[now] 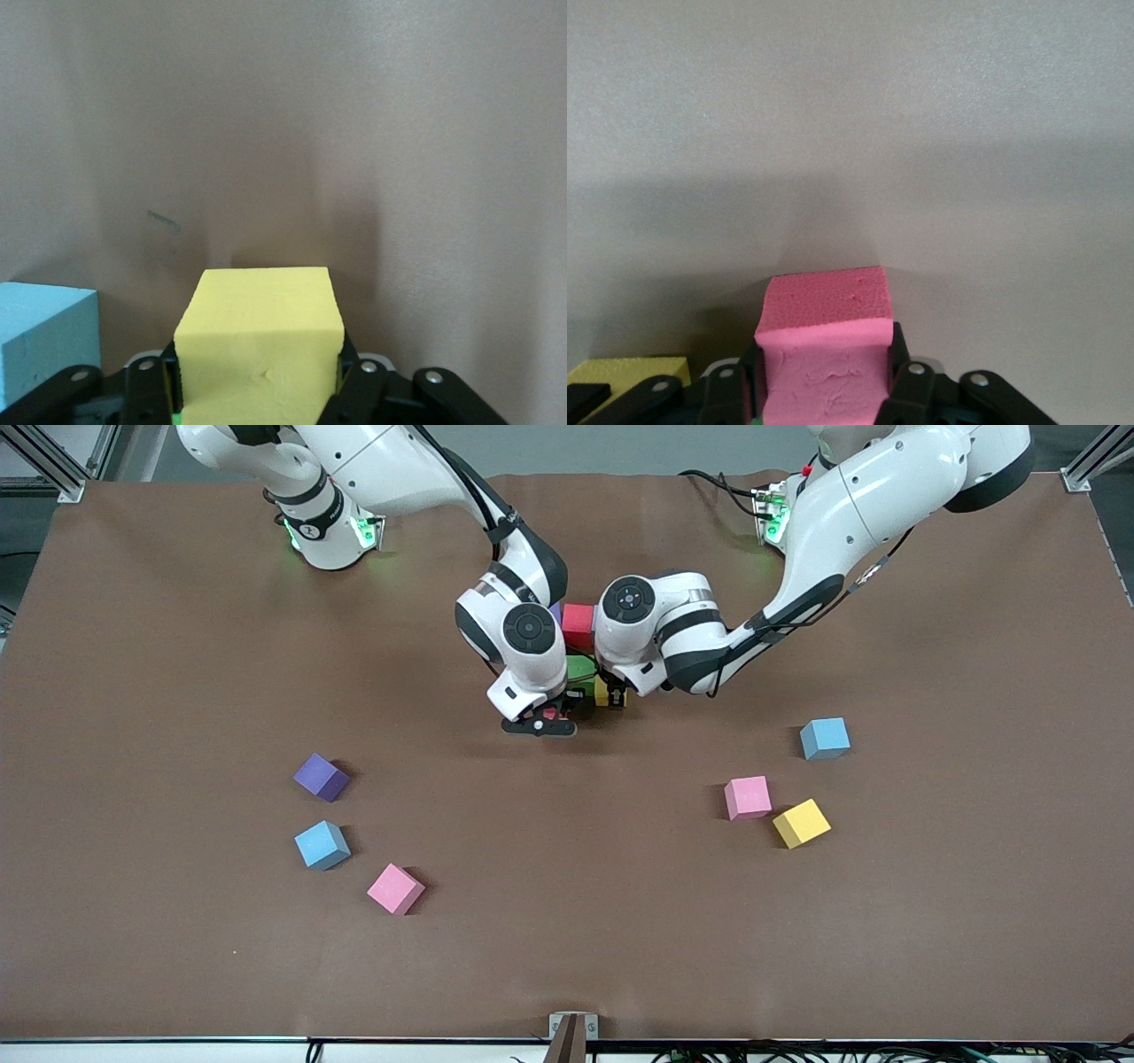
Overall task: Arrange 11 blocks into digit 3
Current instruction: 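Hold the yellow and red cubes against the column with both grippers, then open both grippers and lift them off the red and yellow cubes, then move the right gripper to a pink cube while the left reaches another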
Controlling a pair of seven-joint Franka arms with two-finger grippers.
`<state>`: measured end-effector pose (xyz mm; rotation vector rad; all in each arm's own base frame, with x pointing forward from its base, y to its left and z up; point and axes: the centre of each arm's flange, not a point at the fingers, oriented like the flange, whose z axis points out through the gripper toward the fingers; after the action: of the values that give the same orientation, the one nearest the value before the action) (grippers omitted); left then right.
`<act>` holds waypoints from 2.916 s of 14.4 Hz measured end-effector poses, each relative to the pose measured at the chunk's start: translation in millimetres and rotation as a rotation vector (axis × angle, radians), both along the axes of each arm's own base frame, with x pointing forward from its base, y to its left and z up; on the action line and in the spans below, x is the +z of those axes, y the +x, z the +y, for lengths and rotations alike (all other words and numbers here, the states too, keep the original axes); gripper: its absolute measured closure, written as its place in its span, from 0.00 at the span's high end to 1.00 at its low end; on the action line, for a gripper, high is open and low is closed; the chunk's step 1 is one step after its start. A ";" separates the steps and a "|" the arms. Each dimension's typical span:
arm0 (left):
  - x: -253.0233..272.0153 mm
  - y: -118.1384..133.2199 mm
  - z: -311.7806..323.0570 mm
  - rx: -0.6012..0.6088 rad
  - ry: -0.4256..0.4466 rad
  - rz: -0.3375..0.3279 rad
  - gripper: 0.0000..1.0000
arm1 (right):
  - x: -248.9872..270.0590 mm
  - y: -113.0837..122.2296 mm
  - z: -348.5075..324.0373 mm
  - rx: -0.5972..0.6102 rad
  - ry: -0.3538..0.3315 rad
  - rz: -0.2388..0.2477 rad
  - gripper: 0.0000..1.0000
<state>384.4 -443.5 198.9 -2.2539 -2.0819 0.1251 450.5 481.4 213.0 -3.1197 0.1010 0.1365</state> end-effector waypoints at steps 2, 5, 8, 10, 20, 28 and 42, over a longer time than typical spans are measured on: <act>0.0 -5.9 -0.8 -0.007 0.003 0.003 0.60 | -2.8 2.5 -5.3 0.004 -0.013 -0.005 0.77; -0.2 -13.0 -2.5 -0.010 0.005 0.007 0.60 | -2.4 9.3 -11.0 -0.006 -0.011 -0.012 1.00; -0.4 -14.6 -3.1 -0.012 0.006 0.007 0.60 | 10.0 24.3 -16.3 -0.027 0.008 -0.033 1.00; -0.3 -14.6 -3.1 -0.012 0.007 0.007 0.60 | 27.2 35.1 -20.5 -0.042 0.022 -0.049 1.00; 46.7 -4.0 11.9 0.001 -0.013 0.022 1.00 | 117.7 109.4 -119.5 -0.218 0.016 -0.083 1.00; 104.0 72.2 79.4 0.035 0.041 -0.014 1.00 | 92.0 173.6 -203.2 -0.383 -0.032 -0.101 1.00; 73.8 229.9 257.8 0.241 0.075 -0.058 1.00 | 27.0 301.2 -267.4 -0.495 -0.009 -0.196 1.00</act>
<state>614.3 -185.7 272.6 -1.9813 -2.3391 -0.0068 751.8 214.0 240.0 -2.9817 0.8530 -0.1760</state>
